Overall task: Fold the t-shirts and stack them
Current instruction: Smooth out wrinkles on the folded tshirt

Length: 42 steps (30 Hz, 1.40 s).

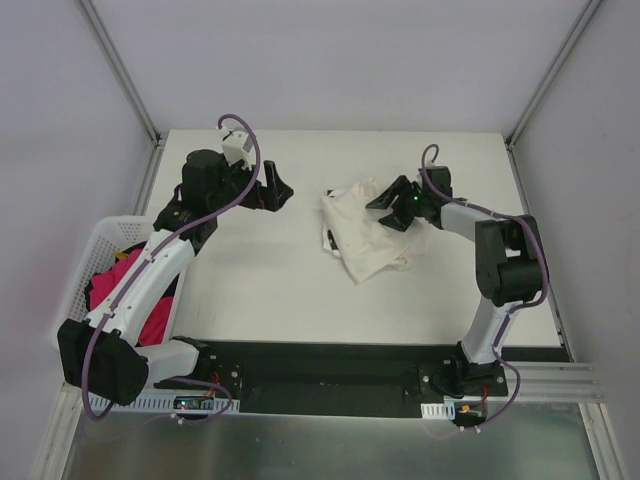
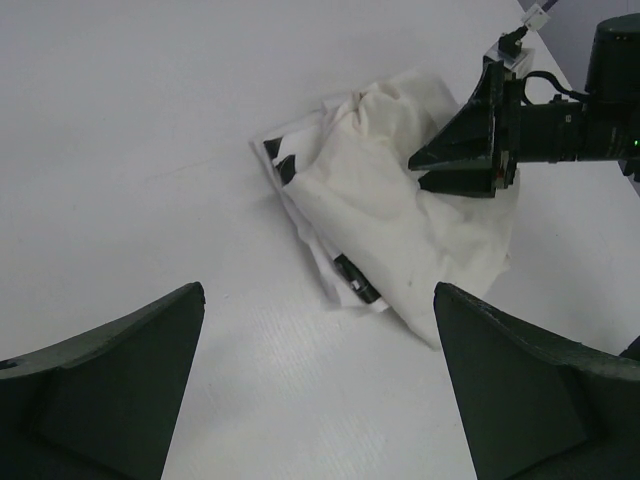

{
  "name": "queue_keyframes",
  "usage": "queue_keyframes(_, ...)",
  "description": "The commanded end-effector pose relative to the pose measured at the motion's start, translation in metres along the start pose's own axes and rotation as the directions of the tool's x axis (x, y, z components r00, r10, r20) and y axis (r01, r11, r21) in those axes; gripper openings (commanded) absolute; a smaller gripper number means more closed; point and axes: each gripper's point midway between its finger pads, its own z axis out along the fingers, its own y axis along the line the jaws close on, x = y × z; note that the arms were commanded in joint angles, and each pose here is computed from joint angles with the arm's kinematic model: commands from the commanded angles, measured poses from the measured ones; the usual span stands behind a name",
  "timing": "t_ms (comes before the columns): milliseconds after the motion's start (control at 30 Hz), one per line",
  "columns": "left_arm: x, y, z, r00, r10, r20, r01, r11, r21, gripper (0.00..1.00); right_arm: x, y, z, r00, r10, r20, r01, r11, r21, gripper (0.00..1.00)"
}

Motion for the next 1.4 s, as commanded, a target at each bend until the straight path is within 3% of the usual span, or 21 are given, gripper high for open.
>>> queue_keyframes(0,-0.004,-0.002,-0.002,0.999,-0.013,0.031,0.013,1.0,-0.002,0.97,0.089,0.009,0.003,0.982,0.02,-0.187,-0.011,0.999,0.051,0.65)
queue_keyframes(233,0.017,0.014,0.015,0.993,-0.113,-0.022,0.112,0.992,-0.061,0.96,0.084,0.044,-0.011,0.976,-0.001,-0.216,-0.013,0.998,-0.064,0.66)
queue_keyframes(367,0.036,0.026,0.022,0.982,-0.181,-0.05,0.174,0.978,-0.114,0.96,0.06,0.063,-0.043,0.986,-0.047,-0.163,0.027,0.992,-0.121,0.66)
queue_keyframes(633,0.064,0.012,0.004,0.95,-0.308,-0.046,0.304,0.949,-0.079,0.95,-0.013,0.08,-0.085,0.989,-0.144,0.022,0.146,0.974,-0.174,0.66)
queue_keyframes(933,0.11,0.005,-0.026,0.915,-0.403,-0.019,0.402,0.915,-0.044,0.96,-0.005,0.091,-0.055,0.99,-0.141,-0.01,0.133,0.955,-0.264,0.66)
queue_keyframes(1167,0.144,0.017,-0.018,0.904,-0.426,-0.023,0.424,0.903,-0.065,0.95,0.007,0.084,-0.027,0.991,-0.113,-0.066,0.09,0.954,-0.287,0.66)
queue_keyframes(1367,0.144,0.018,-0.001,0.901,-0.435,0.001,0.434,0.9,-0.026,0.93,0.008,0.083,-0.008,0.99,-0.108,-0.091,0.076,0.95,-0.302,0.66)
